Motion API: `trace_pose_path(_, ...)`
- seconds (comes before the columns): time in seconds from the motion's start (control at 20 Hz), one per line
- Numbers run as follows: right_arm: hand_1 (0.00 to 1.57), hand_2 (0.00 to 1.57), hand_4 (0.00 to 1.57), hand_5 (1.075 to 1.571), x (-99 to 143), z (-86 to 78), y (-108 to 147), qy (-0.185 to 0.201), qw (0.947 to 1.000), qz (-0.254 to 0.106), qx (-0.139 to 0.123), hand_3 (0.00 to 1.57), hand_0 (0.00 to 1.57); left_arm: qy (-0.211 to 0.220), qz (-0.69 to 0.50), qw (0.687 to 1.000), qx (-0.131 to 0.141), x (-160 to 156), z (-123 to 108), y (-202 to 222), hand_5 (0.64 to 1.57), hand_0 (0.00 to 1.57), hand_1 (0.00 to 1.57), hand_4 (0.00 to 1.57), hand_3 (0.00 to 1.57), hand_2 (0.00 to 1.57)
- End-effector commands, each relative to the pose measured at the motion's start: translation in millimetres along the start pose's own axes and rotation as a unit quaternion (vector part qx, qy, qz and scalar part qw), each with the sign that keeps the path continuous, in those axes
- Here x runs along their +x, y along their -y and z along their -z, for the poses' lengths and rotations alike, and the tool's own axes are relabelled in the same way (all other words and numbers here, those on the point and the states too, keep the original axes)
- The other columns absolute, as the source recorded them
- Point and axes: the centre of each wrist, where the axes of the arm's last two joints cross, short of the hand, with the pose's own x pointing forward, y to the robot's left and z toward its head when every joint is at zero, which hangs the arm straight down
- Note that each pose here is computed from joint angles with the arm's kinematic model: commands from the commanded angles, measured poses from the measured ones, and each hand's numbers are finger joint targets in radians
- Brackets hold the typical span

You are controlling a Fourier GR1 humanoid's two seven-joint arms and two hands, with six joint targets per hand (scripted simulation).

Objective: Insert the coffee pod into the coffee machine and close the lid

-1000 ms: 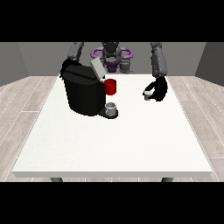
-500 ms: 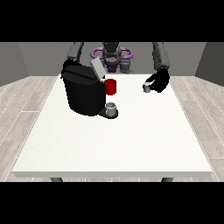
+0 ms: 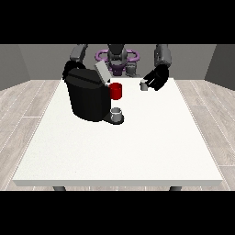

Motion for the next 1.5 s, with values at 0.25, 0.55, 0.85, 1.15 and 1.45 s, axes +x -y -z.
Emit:
trace_pose_path(0.25,0.0,0.0,0.49,1.571,10.0,13.9,17.2,0.025,0.9997,0.001,0.002,0.0,0.0,0.04,0.017,0.998,0.034,56.0,27.6,-51.9,1.571,1.26,1.26,0.54,1.28,1.33)
trace_pose_path(0.55,0.0,0.0,0.51,1.571,23.8,8.8,-22.0,0.038,0.9991,-0.009,0.017,0.0,0.0,0.024,-0.009,0.996,0.085,70.4,34.0,-92.7,1.571,1.21,1.21,0.51,1.2,1.25)
trace_pose_path(0.85,0.0,0.0,0.52,1.571,51.4,17.0,-24.3,0.074,0.9968,-0.012,0.029,0.0,0.0,0.038,0.006,0.995,0.093,74.7,32.0,-122.6,1.571,1.26,1.26,0.52,1.25,1.32)
trace_pose_path(1.15,0.0,0.0,0.52,1.571,40.1,14.2,-28.2,0.067,0.9976,-0.008,0.012,0.0,0.0,0.036,0.005,0.995,0.093,98.6,42.1,-119.9,1.571,1.26,1.26,0.49,1.24,1.3)
trace_pose_path(1.45,0.0,0.0,0.53,1.571,44.2,30.2,1.8,0.067,0.9976,-0.012,-0.015,0.0,0.0,0.054,0.022,0.996,0.073,113.9,50.4,-89.3,1.571,1.29,1.29,0.5,1.22,1.32)
